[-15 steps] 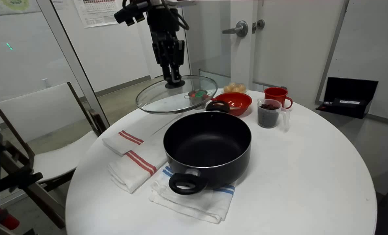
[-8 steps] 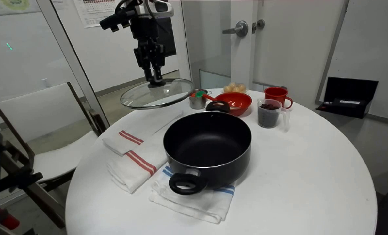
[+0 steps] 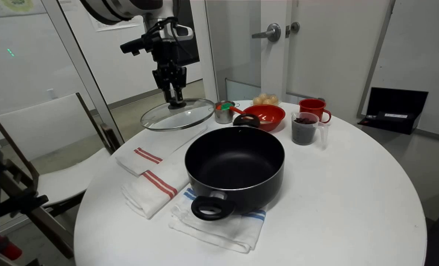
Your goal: Remove the lid from the pot
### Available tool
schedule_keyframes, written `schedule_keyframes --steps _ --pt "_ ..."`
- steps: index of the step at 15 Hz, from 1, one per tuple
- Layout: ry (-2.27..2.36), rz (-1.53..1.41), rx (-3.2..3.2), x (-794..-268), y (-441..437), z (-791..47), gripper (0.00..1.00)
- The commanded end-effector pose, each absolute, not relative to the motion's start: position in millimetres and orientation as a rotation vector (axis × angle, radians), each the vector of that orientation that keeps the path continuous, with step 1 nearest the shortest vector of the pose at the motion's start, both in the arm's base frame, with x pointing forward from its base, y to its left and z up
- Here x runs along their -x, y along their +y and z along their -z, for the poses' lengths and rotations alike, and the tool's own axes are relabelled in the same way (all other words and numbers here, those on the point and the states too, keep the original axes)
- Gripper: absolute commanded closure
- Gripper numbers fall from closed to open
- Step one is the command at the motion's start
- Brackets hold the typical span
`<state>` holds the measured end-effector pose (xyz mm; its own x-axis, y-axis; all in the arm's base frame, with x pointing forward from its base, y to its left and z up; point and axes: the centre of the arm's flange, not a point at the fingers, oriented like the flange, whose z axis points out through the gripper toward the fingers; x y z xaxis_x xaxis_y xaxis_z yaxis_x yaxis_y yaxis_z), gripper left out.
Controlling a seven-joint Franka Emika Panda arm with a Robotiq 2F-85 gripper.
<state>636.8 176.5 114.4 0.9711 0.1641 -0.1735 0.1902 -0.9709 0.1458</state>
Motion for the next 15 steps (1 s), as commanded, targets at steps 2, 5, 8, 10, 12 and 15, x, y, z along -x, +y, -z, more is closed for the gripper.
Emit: schedule_keyframes --steps 2,5,8,10,12,15 --pt "0.307 0.252 -2.95 -675.4 183.5 -79.7 0.75" --pt "0.309 0.262 -2.965 -682.2 180.7 -54.6 0.75" --pt "0.305 0.278 -2.978 -687.3 177.5 -34.5 0.75" --pt "0.308 0.283 -2.985 -690.0 175.3 -22.6 0.75" --pt "0.31 0.294 -2.992 -691.7 173.2 -12.9 0.75" --pt "0.315 0.318 -2.994 -692.1 171.0 -2.7 0.75"
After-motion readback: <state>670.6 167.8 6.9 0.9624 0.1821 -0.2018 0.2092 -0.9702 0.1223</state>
